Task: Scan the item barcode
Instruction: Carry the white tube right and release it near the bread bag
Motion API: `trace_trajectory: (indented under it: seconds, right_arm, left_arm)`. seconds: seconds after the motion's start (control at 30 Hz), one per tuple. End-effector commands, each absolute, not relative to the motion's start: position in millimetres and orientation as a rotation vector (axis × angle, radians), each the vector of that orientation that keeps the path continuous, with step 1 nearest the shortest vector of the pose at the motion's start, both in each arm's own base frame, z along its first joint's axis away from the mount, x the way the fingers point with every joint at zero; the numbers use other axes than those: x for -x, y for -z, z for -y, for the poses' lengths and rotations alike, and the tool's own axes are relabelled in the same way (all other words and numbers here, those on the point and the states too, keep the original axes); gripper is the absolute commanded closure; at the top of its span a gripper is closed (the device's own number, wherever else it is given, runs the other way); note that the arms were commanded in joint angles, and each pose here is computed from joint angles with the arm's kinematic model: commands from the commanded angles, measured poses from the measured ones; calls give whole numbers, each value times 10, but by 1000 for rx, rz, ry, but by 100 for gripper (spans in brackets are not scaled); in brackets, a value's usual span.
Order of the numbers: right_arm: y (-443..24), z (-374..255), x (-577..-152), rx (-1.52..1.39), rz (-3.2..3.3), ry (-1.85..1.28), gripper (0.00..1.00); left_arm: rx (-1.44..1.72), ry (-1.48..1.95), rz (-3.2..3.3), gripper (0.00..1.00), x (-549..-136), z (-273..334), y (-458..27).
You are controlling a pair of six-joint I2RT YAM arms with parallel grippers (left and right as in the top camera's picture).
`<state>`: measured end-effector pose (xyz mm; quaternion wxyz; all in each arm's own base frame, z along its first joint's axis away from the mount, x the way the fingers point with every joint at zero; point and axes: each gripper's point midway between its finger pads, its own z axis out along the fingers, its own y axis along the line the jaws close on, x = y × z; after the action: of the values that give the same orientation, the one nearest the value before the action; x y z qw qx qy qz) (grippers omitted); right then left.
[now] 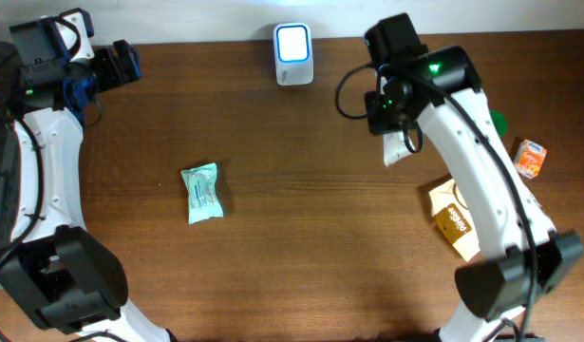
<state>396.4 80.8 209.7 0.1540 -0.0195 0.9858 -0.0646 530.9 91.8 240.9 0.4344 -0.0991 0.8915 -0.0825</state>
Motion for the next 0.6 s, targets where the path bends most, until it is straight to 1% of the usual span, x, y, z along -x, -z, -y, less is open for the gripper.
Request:
trace_trajectory:
  seconds: [0.0,0.3,0.5,0.53,0.57]
  right_arm:
    - [-1754,-554,-3914,-117,-2926,167,96]
    - [-1063,28,-3888,-313,-2986,222,96]
    - [-682,272,-3759,-407,-3007,238,96]
    - [-653,297,-3732,-417,-3014,241,93]
    - [-628,322,-3703,-428,-3022,243,85]
  left_arm:
    - [222,196,-2217,1,-5334,-913,-2420]
    - [222,196,-2217,1,-5334,-913,-2420]
    - [222,196,-2216,1,-5334,-913,-2422]
    - [222,196,-2217,1,-5334,-913,-2420]
    - [222,196,-2217,1,-5334,-913,-2420]
